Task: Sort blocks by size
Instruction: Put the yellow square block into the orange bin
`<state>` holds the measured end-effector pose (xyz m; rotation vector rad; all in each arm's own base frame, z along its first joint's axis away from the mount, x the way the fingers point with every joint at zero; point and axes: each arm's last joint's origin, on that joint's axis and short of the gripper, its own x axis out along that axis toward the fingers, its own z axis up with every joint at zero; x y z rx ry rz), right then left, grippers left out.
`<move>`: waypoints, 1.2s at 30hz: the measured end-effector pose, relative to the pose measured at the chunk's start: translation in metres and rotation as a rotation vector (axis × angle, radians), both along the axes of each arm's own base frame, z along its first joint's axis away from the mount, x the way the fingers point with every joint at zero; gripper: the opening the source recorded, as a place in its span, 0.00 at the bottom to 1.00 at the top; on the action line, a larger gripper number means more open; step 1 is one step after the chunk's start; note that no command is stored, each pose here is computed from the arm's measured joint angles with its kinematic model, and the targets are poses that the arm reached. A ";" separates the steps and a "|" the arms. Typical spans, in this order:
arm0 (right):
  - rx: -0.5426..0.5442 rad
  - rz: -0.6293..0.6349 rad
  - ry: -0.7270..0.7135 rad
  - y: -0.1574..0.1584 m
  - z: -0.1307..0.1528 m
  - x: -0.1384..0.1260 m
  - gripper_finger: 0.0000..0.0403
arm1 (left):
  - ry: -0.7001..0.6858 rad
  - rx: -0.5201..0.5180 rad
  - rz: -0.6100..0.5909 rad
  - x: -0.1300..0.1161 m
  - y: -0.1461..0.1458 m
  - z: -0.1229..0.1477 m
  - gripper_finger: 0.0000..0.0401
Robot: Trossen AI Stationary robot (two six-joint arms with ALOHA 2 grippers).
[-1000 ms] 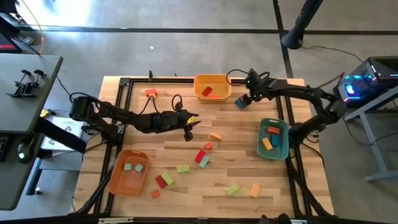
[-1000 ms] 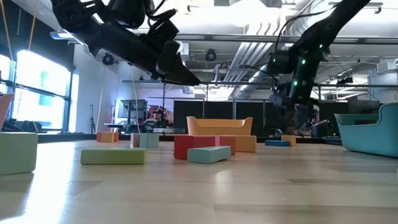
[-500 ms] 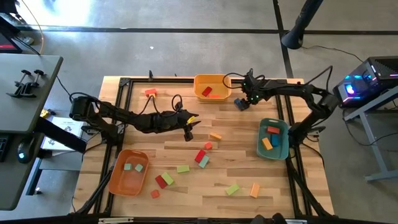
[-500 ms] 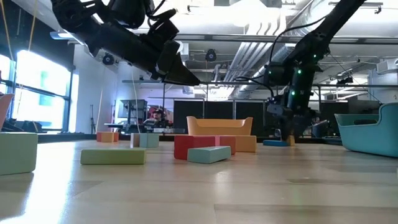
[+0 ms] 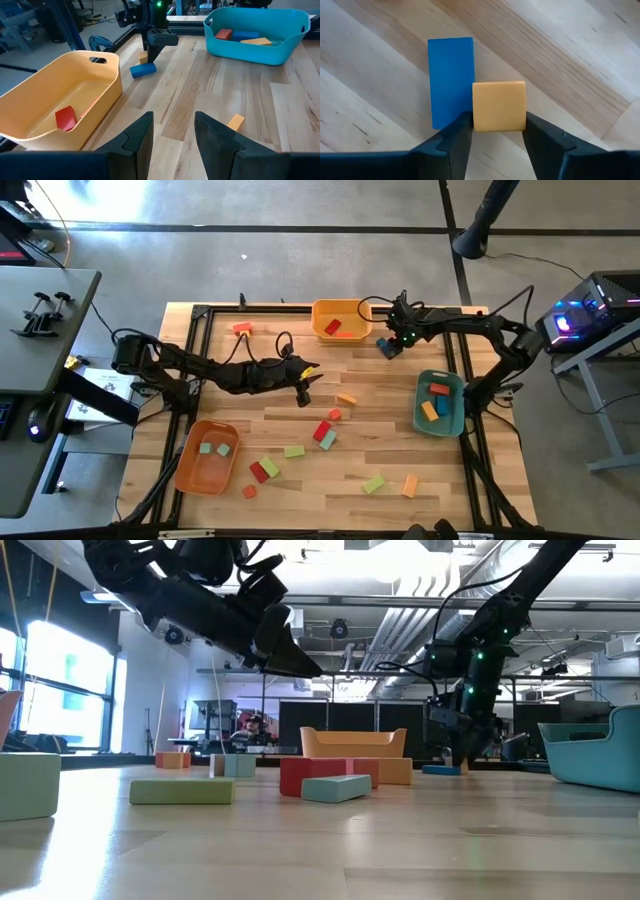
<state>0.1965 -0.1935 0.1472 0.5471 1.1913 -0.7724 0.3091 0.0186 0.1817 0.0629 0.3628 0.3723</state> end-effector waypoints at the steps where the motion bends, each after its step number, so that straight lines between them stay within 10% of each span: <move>1: 0.000 0.000 0.000 0.000 0.000 0.000 0.43 | 0.000 0.000 0.000 0.000 0.000 0.000 0.32; 13: 0.046 -0.040 0.059 0.006 0.006 -0.012 0.64 | 0.000 -0.001 0.001 0.000 0.000 0.000 0.32; 36: -0.061 -0.061 -0.076 -0.019 -0.011 0.005 0.57 | -0.005 0.001 0.021 0.000 0.006 0.000 0.32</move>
